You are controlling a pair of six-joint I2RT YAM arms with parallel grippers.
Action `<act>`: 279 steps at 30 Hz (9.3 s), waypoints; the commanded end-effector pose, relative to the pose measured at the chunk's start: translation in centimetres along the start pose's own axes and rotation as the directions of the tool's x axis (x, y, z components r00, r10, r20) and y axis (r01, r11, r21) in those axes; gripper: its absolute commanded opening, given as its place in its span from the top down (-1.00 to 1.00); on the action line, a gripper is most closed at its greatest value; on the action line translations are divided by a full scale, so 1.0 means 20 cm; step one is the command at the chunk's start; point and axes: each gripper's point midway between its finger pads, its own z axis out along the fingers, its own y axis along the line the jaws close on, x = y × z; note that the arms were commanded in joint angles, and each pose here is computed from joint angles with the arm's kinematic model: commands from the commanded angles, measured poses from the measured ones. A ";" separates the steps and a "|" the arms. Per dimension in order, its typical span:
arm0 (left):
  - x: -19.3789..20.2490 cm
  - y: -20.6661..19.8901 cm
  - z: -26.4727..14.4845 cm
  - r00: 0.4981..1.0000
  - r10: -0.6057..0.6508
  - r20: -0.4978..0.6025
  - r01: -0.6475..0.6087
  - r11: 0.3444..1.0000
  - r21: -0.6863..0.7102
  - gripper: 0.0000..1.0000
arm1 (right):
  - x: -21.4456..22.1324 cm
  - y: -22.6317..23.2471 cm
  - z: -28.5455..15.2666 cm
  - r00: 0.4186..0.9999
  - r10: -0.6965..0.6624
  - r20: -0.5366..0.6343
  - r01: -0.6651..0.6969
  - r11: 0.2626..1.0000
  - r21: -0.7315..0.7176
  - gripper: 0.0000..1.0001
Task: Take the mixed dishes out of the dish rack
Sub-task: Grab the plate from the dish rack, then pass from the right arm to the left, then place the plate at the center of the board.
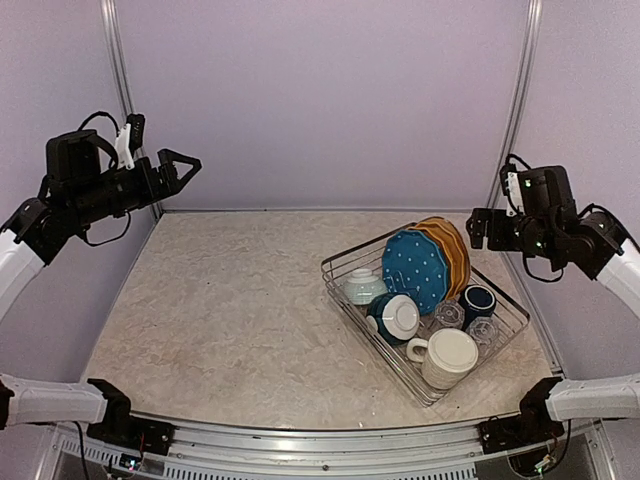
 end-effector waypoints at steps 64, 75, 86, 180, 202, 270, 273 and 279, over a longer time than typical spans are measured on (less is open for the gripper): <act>0.00 -0.08 0.08 0.998 0.026 -0.053 -0.022 0.997 0.069 -0.98 | 0.55 0.44 0.67 0.829 -0.401 -0.390 0.478 0.870 0.122 0.09; 0.00 -0.08 0.08 0.998 0.022 -0.059 -0.018 0.997 0.070 -0.98 | 0.57 0.46 0.71 0.825 -0.411 -0.389 0.479 0.873 0.094 0.11; 0.04 -0.06 0.13 0.996 0.006 -0.092 0.001 0.998 0.066 -0.98 | 0.51 0.48 0.70 0.832 -0.415 -0.369 0.477 0.874 0.091 0.52; 0.66 -0.35 0.56 0.711 -0.224 -0.666 0.519 0.807 0.282 -0.22 | -0.14 1.37 0.08 0.912 0.274 -0.305 -0.397 0.401 -0.826 1.00; 0.63 -0.28 0.57 0.752 -0.257 -0.607 0.481 0.843 0.240 1.00 | 0.02 1.27 0.21 0.928 0.242 -0.285 -0.372 0.528 -0.763 -0.12; 1.18 1.55 0.73 0.581 -0.797 -0.165 0.562 0.539 -0.627 -0.35 | 0.33 0.48 0.14 0.962 -0.209 -0.177 0.140 0.931 -0.337 -0.97; 1.18 1.53 0.70 0.583 -0.796 -0.163 0.553 0.536 -0.637 -0.58 | 0.36 0.48 0.17 0.956 -0.230 -0.184 0.161 0.930 -0.330 -0.93; 1.06 1.43 0.58 0.616 -0.774 -0.145 0.559 0.560 -0.612 -0.81 | 0.36 0.42 0.22 0.933 -0.299 -0.199 0.244 0.935 -0.258 -0.79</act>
